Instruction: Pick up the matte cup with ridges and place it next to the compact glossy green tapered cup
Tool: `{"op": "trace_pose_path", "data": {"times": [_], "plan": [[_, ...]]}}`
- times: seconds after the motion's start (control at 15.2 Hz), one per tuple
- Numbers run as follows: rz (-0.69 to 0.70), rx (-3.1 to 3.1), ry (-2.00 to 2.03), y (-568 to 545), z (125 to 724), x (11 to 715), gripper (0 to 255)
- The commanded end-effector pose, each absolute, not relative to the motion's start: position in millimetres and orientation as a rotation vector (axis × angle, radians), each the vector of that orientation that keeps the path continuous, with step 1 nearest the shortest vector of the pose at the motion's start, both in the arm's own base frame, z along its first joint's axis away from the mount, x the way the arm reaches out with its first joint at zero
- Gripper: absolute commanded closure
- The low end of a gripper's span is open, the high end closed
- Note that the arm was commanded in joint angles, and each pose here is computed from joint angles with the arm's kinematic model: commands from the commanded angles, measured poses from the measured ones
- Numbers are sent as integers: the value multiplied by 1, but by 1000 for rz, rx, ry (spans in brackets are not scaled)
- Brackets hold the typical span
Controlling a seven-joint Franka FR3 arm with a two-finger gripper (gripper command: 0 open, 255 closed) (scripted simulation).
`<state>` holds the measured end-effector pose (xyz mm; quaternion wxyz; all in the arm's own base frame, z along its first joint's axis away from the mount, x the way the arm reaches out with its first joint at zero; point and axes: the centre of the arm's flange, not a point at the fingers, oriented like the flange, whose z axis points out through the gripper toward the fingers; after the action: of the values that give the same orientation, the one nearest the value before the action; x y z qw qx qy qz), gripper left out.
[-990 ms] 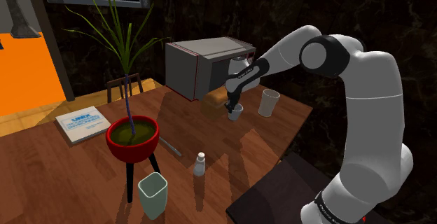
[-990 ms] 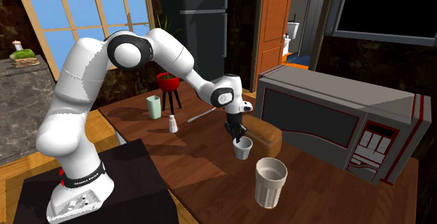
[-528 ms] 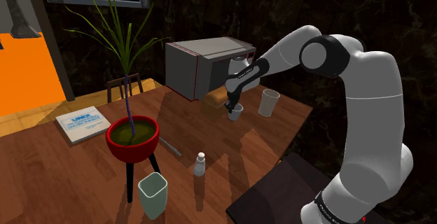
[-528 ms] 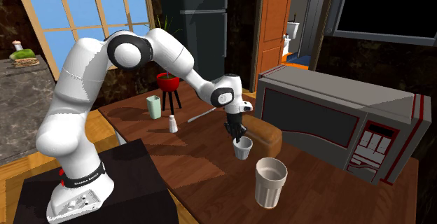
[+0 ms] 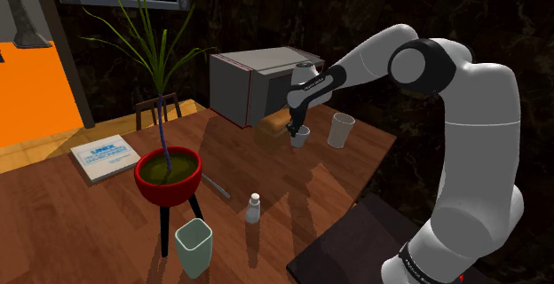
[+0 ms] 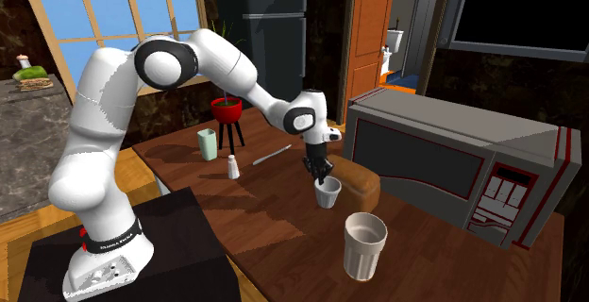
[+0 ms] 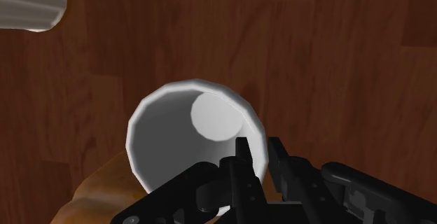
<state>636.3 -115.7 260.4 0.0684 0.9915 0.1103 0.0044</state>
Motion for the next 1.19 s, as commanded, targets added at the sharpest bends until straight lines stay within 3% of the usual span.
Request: {"op": "trace_pose_path", "data": {"times": [0.0,1.12], "plan": [[13,2986,332,-116,271,636,255],[13,2986,332,-116,361,636,255]]}}
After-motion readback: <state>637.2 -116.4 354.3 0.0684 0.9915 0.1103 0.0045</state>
